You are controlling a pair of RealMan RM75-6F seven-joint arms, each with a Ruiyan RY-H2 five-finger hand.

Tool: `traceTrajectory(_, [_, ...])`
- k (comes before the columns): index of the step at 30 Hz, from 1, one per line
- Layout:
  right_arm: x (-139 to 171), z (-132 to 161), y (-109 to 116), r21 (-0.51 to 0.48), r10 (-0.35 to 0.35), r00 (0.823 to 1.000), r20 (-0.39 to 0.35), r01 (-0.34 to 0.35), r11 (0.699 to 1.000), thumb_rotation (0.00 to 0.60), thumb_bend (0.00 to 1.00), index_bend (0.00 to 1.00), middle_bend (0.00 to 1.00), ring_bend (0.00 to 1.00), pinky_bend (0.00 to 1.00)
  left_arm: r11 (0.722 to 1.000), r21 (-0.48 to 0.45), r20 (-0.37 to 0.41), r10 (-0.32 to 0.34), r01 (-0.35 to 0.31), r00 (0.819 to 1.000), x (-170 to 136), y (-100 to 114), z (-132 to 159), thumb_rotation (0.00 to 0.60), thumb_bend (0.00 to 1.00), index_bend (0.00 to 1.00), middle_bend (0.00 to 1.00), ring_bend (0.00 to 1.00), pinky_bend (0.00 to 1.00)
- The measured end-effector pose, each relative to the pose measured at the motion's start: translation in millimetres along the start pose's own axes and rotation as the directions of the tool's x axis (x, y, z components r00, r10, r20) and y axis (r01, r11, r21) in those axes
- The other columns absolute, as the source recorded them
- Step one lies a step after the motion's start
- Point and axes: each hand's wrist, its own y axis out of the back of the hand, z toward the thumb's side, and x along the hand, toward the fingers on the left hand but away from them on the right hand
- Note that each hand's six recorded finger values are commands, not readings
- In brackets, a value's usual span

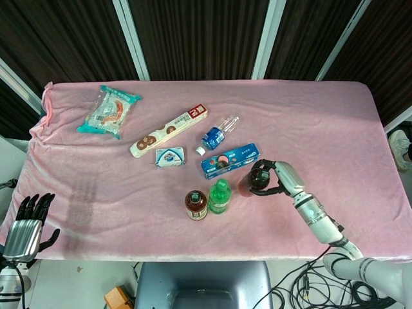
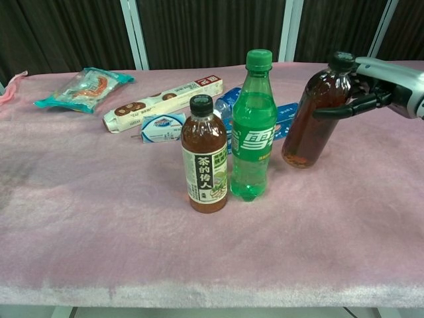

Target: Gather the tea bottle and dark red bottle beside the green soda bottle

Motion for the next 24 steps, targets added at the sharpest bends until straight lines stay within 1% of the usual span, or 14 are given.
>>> traceTrajectory(3, [3,6,-11,-0.017,0.035,0.999,0.003,-0.035,0.999,0.600,0.29,0.95,0.60,0.57,0.54,1.000,-0.001,0.001,-0.002,0.002,1.000,0,0,0,0.600,0.31,0.00,0.08,0.00,0.00])
traceTrajectory(6, [3,7,-18,-0.009,0.061,0.998,0.015,-0.061,0.998,0.600,0.29,0.95,0.60,0.57,0.54,1.000,0.002,0.001,-0.005,0.005,1.000,0,-1,0,0.600,0.31,0.00,0.08,0.00,0.00])
traceTrajectory(13, [-2,7,-27,0.019,0.075,0.996,0.043,-0.076,0.997,0.600,0.29,0.95,0.60,0.57,0.54,1.000,-0.001,-0.001,-0.012,0.012,1.000,0,-1,-1,0.600,0.31,0.00,0.08,0.00,0.00])
traceTrajectory(16, [-3,6,-32,0.024,0.086,0.995,0.054,-0.087,0.996,0.600,0.29,0.93,0.60,0.57,0.54,1.000,-0.001,-0.002,-0.015,0.015,1.000,0,-1,-1,0.600,0.31,0.00,0.08,0.00,0.00])
traceTrajectory(18, [-4,6,-35,0.028,0.095,0.994,0.058,-0.097,0.995,0.600,0.29,0.87,0.60,0.57,0.54,1.000,-0.001,-0.001,-0.018,0.018,1.000,0,-2,-1,0.600,0.31,0.00,0.08,0.00,0.00])
traceTrajectory(20, [-5,5,-36,0.031,0.103,0.993,0.064,-0.105,0.994,0.600,0.29,0.80,0.59,0.55,0.54,1.000,-0.001,0.000,-0.024,0.024,1.000,0,-2,-1,0.600,0.31,0.00,0.08,0.00,0.00])
traceTrajectory(21, [-5,4,-37,0.032,0.106,0.992,0.067,-0.108,0.994,0.600,0.29,0.74,0.58,0.53,0.54,1.000,-0.001,0.000,-0.026,0.026,1.000,0,-2,-1,0.600,0.31,0.00,0.08,0.00,0.00])
traceTrajectory(22, [-5,4,-37,0.033,0.105,0.992,0.067,-0.108,0.994,0.600,0.29,0.68,0.55,0.51,0.54,1.000,-0.001,-0.001,-0.027,0.027,1.000,0,-2,-1,0.600,0.31,0.00,0.08,0.00,0.00])
traceTrajectory(24, [-5,3,-38,0.030,0.109,0.992,0.069,-0.111,0.993,0.600,0.29,0.52,0.44,0.44,0.48,1.000,-0.001,-0.003,-0.027,0.027,1.000,0,-2,-1,0.600,0.31,0.00,0.08,0.00,0.00])
